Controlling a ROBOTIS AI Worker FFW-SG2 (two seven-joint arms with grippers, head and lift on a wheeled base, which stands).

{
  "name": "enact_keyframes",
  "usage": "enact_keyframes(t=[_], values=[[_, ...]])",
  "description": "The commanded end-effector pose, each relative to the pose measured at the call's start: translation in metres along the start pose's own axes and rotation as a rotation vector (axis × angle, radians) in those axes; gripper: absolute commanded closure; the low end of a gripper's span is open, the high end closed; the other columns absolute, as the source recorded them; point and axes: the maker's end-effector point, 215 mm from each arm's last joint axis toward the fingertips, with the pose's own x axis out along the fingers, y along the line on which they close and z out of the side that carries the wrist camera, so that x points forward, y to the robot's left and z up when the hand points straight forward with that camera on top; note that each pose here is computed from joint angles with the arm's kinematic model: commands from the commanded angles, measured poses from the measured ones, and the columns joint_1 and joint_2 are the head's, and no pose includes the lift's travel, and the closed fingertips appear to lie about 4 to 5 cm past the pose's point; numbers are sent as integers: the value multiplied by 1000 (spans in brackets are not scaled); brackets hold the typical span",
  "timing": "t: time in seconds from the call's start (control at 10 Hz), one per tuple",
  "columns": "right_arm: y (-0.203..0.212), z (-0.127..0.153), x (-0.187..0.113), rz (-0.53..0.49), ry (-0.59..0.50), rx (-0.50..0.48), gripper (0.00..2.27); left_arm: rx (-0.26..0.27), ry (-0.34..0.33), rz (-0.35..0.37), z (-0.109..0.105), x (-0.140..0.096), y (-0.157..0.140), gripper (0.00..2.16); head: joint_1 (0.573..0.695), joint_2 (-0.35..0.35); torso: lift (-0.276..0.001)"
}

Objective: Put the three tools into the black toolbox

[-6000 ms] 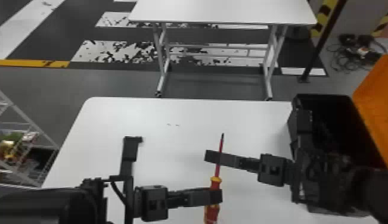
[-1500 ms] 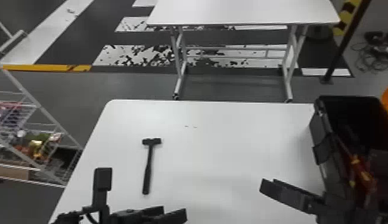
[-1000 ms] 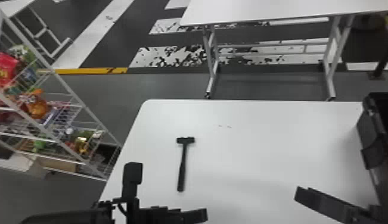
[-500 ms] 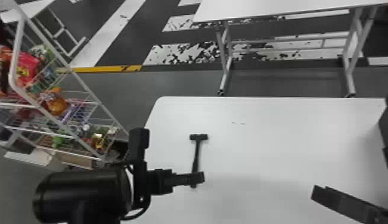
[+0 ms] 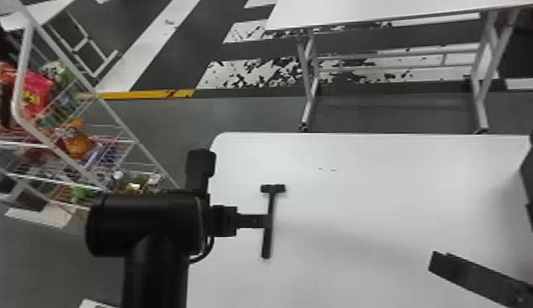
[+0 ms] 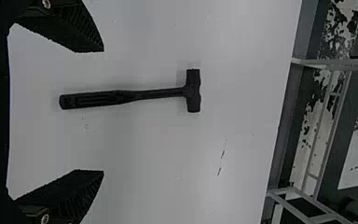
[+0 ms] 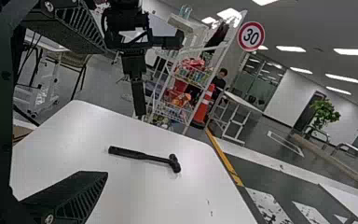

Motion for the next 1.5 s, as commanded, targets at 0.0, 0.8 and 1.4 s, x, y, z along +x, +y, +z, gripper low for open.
enact_keyframes(t=[0.0, 0.8, 1.4], values=[[2, 5, -5, 9, -17, 4, 76, 17, 32, 24, 5, 15, -1, 70, 695, 350, -51], [-6, 18, -18, 47, -40, 39, 76, -31, 225, 107, -58, 59, 25, 70, 695, 350, -51], [-10, 17, -19, 40, -36, 39, 76, -169, 193, 28, -20, 70, 33, 76, 695, 350, -51]])
